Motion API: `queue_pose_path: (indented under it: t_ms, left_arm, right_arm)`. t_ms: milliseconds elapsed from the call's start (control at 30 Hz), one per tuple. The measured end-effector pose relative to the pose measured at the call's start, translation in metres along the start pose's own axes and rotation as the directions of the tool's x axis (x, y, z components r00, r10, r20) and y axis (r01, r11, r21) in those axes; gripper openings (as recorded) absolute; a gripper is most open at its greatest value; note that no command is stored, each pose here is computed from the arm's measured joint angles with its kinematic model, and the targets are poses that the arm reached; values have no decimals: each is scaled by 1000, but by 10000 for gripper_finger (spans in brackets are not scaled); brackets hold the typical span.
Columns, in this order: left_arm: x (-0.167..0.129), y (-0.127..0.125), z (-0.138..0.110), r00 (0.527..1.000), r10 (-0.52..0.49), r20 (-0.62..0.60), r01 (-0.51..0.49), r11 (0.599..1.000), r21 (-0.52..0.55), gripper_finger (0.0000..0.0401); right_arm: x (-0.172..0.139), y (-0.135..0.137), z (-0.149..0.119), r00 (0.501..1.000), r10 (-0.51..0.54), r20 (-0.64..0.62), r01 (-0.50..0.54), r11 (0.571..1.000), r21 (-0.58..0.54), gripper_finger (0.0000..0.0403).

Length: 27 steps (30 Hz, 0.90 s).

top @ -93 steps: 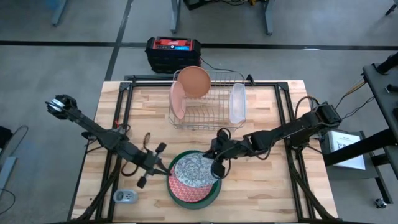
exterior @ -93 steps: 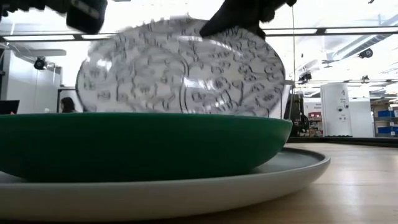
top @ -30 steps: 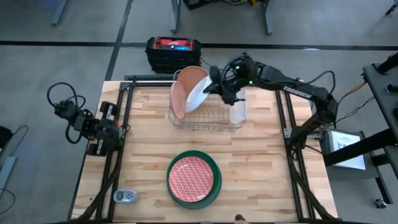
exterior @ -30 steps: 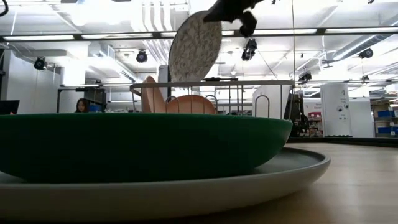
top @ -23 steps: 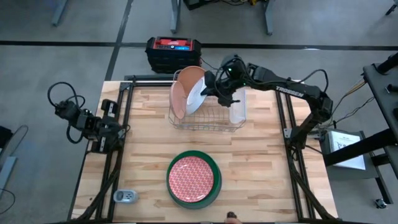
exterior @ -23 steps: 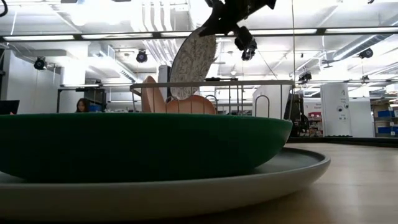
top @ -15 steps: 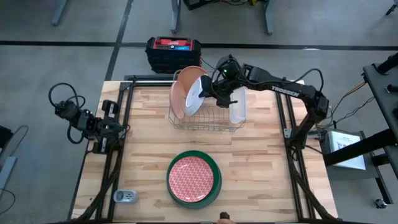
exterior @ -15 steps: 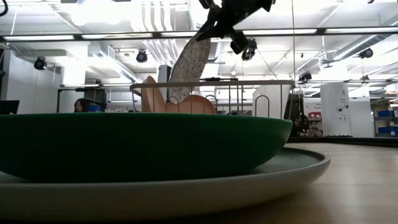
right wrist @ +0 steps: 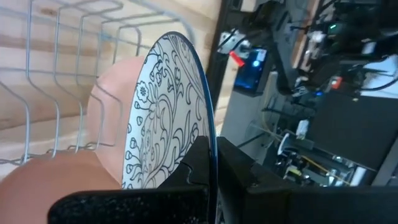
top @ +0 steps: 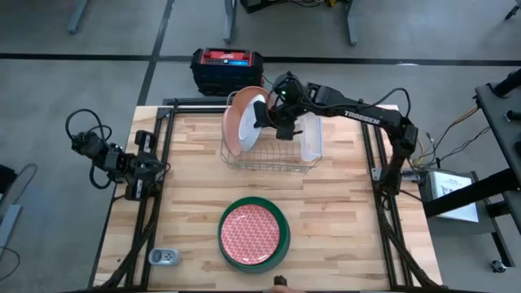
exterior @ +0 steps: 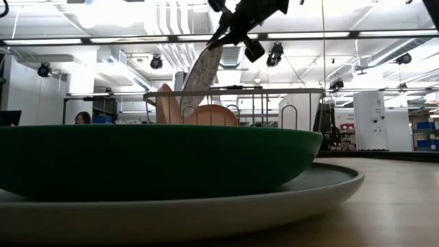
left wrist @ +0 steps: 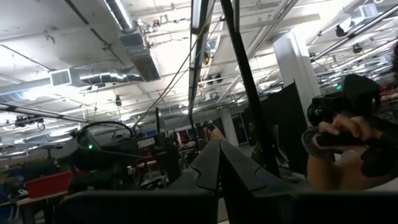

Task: Sort dishes
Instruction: Put the blue patterned plate in the dish rack

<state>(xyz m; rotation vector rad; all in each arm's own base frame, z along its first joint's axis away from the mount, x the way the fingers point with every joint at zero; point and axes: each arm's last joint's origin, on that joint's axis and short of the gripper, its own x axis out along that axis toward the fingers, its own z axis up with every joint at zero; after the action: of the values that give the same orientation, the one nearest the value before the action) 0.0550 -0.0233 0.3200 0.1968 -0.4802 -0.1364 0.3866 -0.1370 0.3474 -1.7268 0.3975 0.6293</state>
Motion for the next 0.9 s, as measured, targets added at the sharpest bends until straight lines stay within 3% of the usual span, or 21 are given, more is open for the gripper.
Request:
queue_pose_path:
  t_ms: [400,633,900]
  left_arm:
    - [0,-1,-2,1000,-8,-17,8,1000,7,0]
    - [0,-1,-3,1000,-11,-25,11,1000,9,0]
    - [0,-1,-3,1000,-13,-29,13,1000,11,0]
  right_arm:
    - [9,-3,-6,992,122,-26,-122,993,7,0]
    - [-1,-8,-5,990,136,-44,-134,990,42,0]
    - [12,3,-5,985,171,-18,-170,984,61,0]
